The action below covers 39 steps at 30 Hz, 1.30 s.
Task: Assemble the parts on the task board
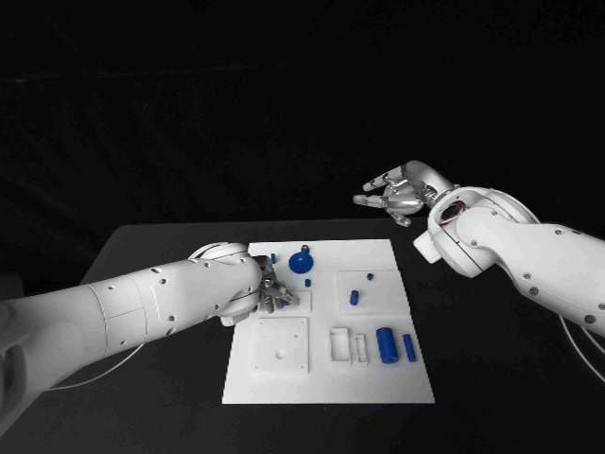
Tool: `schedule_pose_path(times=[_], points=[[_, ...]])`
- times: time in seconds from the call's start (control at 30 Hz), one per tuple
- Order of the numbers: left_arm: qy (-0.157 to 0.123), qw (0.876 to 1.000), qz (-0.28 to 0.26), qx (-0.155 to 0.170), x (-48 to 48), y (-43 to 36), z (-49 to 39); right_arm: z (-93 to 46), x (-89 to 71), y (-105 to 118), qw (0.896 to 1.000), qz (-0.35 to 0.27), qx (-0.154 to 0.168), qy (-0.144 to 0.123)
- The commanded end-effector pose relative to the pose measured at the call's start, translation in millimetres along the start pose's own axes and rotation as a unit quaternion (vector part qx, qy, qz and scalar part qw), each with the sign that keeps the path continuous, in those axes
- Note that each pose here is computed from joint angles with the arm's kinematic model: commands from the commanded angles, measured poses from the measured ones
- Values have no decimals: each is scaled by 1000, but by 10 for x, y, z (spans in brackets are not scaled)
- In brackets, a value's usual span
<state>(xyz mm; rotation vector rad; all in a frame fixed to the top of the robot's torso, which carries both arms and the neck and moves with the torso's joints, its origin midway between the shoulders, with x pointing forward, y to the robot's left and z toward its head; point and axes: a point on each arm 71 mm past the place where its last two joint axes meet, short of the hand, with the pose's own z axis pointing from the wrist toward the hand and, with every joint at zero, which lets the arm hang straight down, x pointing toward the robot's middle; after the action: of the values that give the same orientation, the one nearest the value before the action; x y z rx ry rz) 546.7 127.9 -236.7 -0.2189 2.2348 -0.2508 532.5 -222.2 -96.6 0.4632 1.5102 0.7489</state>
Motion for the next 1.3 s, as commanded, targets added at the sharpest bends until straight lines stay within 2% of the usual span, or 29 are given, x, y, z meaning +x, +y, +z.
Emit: schedule_pose_path(times=[0.03,0.5,0.8,0.93,1.07,1.17,1.3], points=[[-1,1000,1,-2,6,33,6,1,1,2,1000,-3,-2,3],[-16,1000,-23,5,-41,121,-30,8,-15,-28,1000,-1,2,-1],[-17,997,-68,23,-176,115,-128,13,-26,-50,1000,0,4,-3],[-5,994,-103,34,-272,128,-188,14,-35,-64,1000,0,6,-4],[-2,991,-127,43,-427,166,-238,17,-43,-77,1000,0,7,-5],[-8,990,-137,42,-558,210,-243,19,-45,-83,1000,0,8,-6],[-19,989,-144,33,-738,288,-206,22,-38,-79,1000,0,8,-5]])
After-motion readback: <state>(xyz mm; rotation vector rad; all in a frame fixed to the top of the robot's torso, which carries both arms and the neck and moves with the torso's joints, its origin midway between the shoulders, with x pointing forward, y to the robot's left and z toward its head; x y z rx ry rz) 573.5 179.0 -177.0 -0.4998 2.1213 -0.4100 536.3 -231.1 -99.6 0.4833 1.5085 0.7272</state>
